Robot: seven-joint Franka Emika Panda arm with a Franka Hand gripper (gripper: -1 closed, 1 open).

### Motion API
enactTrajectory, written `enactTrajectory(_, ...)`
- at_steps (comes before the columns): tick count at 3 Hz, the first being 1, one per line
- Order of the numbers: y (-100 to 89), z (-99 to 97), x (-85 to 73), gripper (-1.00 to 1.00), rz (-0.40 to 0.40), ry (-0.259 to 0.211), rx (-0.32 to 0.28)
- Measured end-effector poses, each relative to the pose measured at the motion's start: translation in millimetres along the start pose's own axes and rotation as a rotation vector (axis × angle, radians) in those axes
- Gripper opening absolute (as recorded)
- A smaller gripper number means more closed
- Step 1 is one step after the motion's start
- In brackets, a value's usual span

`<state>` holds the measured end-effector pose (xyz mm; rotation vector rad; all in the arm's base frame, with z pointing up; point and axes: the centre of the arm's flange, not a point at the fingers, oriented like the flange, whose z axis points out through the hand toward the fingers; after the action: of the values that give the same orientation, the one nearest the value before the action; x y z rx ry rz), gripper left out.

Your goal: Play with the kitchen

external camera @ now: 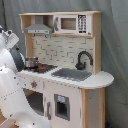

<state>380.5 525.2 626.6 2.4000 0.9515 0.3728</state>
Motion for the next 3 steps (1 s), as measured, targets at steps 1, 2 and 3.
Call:
enactTrajectory(1,-22.8,-6.9,-8.8,1.00,-0.056,-0.032,-0.075)
enactTrajectory(2,-50.6,0.9,-5.6,1.00,-0.155,-0.058,-0.170)
enactTrajectory(3,-74.7,7.4,-3.2,1.00,-0.251,-0.082,-0.263)
